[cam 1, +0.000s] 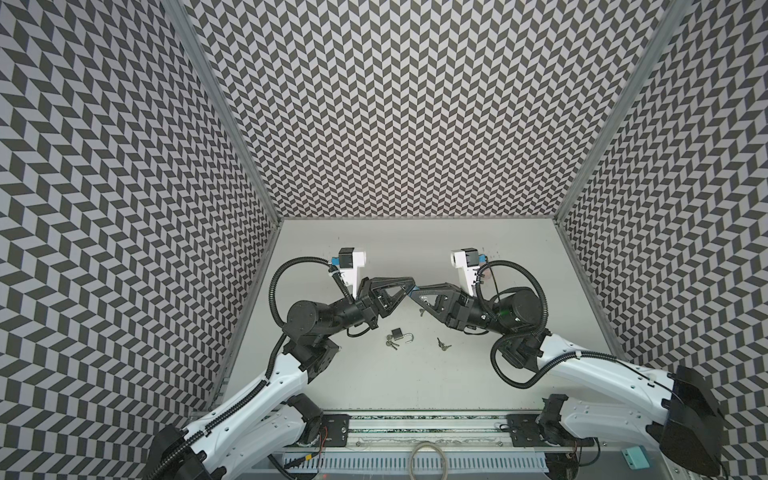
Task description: Lock with the key
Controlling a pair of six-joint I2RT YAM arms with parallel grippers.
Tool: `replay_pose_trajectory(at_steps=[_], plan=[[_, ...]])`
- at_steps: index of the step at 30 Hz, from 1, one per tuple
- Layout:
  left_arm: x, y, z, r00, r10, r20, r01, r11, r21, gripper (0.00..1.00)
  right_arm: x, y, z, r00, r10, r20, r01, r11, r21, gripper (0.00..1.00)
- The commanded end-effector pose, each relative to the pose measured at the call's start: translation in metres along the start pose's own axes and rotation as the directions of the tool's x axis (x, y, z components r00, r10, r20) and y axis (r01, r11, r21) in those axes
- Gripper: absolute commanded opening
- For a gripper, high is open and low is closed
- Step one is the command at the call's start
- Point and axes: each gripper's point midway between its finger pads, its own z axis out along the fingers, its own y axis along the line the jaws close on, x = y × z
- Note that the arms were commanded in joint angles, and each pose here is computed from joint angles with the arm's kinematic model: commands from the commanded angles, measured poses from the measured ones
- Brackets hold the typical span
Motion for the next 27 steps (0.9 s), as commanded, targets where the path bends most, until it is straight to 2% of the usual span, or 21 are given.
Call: replay_pose_trajectory(at_steps=[1,6,10,11,13,21,24,27], plan=[[-0.014,-0.022,0.0,0.998,0.046,0.036,-0.048,0.997,0.055,0.0,-0.005,0.009,0.001,1.0,-0.017,0.017,0.017,0.999,-0.032,0.0],[-0.015,-0.023,0.0,0.998,0.048,0.034,-0.05,0.998,0.048,0.02,-0.006,0.01,0.0,0.998,-0.057,0.021,0.057,0.998,-0.019,0.0],[-0.018,-0.02,-0.002,0.997,0.054,0.048,-0.054,0.998,0.016,0.43,-0.009,0.009,-0.004,0.994,-0.105,0.028,0.105,0.994,0.022,0.0],[-0.019,-0.02,-0.003,0.997,0.056,0.051,-0.056,0.998,0.008,0.48,-0.01,0.009,-0.005,0.993,-0.113,0.035,0.112,0.993,0.029,0.0],[-0.02,-0.018,-0.003,0.997,0.055,0.055,-0.055,0.998,-0.005,0.51,-0.011,0.01,-0.007,0.991,-0.127,0.038,0.126,0.991,0.037,0.0],[-0.015,-0.01,-0.001,0.998,0.036,0.042,-0.035,0.999,-0.02,0.45,-0.008,0.014,-0.005,0.991,-0.132,0.013,0.132,0.991,0.021,0.0],[-0.015,-0.01,0.001,0.999,0.032,0.035,-0.032,0.999,-0.016,0.34,-0.007,0.015,-0.004,0.991,-0.134,0.002,0.134,0.991,0.011,0.0],[-0.015,-0.009,0.001,0.999,0.033,0.037,-0.032,0.999,-0.017,0.17,-0.008,0.013,-0.005,0.99,-0.141,0.006,0.141,0.99,0.027,0.0]])
